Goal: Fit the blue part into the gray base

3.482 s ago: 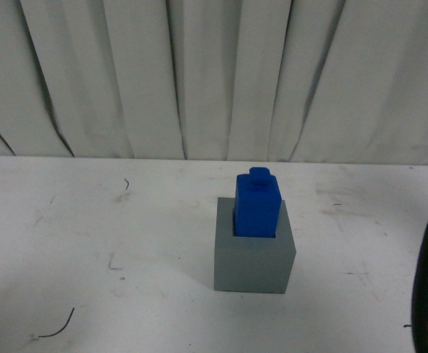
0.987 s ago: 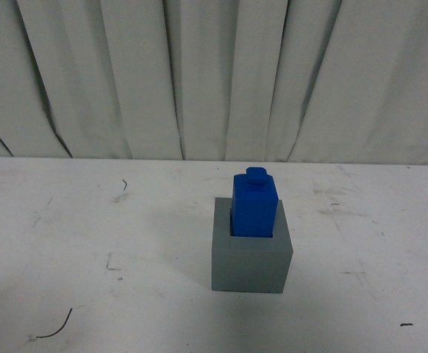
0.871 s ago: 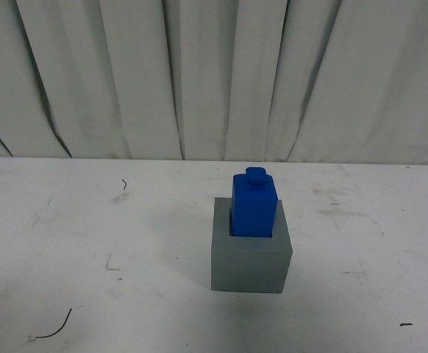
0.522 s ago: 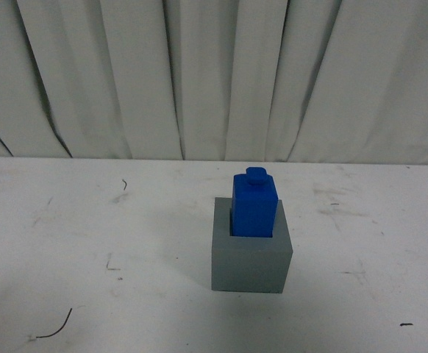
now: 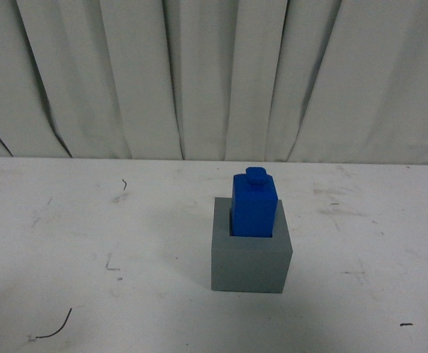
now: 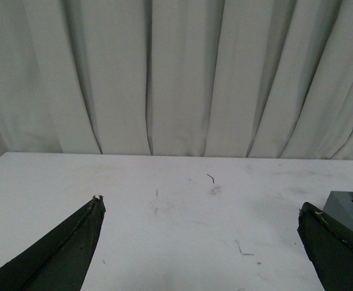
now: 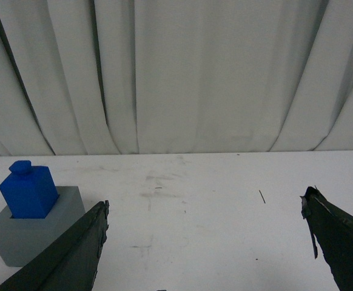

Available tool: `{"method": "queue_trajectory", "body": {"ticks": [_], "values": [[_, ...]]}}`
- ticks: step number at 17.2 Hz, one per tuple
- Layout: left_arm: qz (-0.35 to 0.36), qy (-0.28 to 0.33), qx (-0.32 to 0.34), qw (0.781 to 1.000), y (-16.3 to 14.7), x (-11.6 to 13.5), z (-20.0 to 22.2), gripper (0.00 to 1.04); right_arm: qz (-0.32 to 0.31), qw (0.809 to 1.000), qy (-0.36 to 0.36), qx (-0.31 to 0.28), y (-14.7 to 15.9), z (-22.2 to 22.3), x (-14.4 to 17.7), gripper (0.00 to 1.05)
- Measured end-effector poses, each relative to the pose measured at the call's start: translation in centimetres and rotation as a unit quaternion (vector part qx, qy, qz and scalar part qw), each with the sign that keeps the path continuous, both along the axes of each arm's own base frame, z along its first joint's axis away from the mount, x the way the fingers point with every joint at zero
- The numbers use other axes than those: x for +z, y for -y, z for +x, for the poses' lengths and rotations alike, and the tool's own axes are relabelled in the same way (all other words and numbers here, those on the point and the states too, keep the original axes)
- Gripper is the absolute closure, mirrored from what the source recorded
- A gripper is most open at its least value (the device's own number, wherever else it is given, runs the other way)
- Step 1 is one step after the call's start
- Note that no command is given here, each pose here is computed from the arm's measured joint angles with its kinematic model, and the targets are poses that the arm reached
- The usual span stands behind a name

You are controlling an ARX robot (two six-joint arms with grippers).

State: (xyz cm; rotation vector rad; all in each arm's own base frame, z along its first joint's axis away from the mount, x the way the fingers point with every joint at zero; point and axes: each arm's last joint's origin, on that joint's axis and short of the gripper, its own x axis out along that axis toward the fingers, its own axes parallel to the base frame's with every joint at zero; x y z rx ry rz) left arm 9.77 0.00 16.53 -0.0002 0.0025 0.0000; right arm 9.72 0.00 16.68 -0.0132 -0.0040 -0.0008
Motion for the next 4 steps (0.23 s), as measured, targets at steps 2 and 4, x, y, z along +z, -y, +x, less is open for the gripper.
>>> {"method": "queue_trajectory", "body": {"ticks": [2,4], "values": [[0.000,0.000,0.000,1.000,0.00,0.00,0.00,0.07,0.000,1.000,0.000,0.000,0.00,0.00,0.00,0.06],[0.000,0.000,0.000,1.000,0.00,0.00,0.00,0.07,0.000,1.000,0.000,0.000,0.00,0.00,0.00,0.06]]}}
